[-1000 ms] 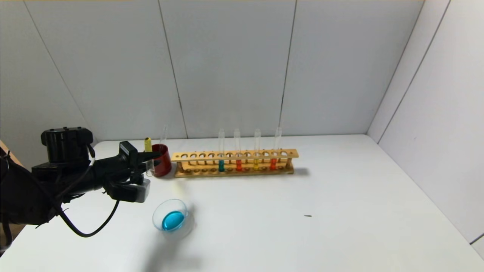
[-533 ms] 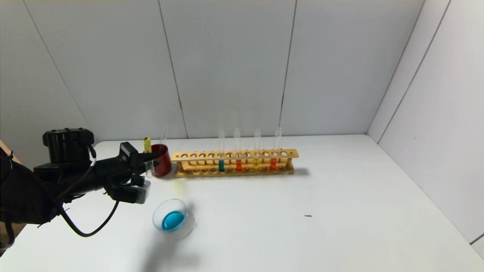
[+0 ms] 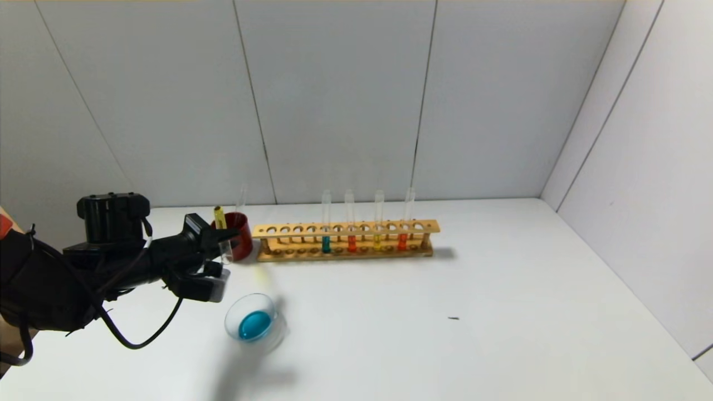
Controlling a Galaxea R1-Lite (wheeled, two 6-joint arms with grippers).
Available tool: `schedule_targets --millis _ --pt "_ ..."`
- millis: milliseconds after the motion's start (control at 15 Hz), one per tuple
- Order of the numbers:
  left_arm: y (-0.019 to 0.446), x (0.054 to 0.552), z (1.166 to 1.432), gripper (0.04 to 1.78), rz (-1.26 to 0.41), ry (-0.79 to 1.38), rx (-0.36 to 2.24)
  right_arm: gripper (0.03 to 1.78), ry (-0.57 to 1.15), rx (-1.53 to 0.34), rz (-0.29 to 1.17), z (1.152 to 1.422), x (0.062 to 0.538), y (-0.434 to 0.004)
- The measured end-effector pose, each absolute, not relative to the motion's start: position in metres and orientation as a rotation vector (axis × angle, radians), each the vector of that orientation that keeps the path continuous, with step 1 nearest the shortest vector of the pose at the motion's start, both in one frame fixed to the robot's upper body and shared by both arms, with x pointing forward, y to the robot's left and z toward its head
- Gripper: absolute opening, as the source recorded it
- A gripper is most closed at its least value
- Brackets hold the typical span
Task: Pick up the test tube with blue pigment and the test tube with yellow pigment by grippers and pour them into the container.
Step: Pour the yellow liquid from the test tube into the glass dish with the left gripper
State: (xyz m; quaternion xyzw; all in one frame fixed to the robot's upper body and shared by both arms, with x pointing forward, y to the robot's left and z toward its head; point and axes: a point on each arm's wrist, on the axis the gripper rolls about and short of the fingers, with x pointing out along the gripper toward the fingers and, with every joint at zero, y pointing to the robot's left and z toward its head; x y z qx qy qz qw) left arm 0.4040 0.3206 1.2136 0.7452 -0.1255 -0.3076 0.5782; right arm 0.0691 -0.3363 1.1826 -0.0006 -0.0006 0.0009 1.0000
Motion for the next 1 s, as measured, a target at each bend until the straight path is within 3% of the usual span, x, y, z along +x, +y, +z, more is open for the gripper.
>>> schedule_targets --millis 1000 --pt "0.3103 0.406 1.2159 0.34 -0.688 -0.296 1.788 1.75 -0.001 -0.001 0.003 1.1826 0.0691 -0.3363"
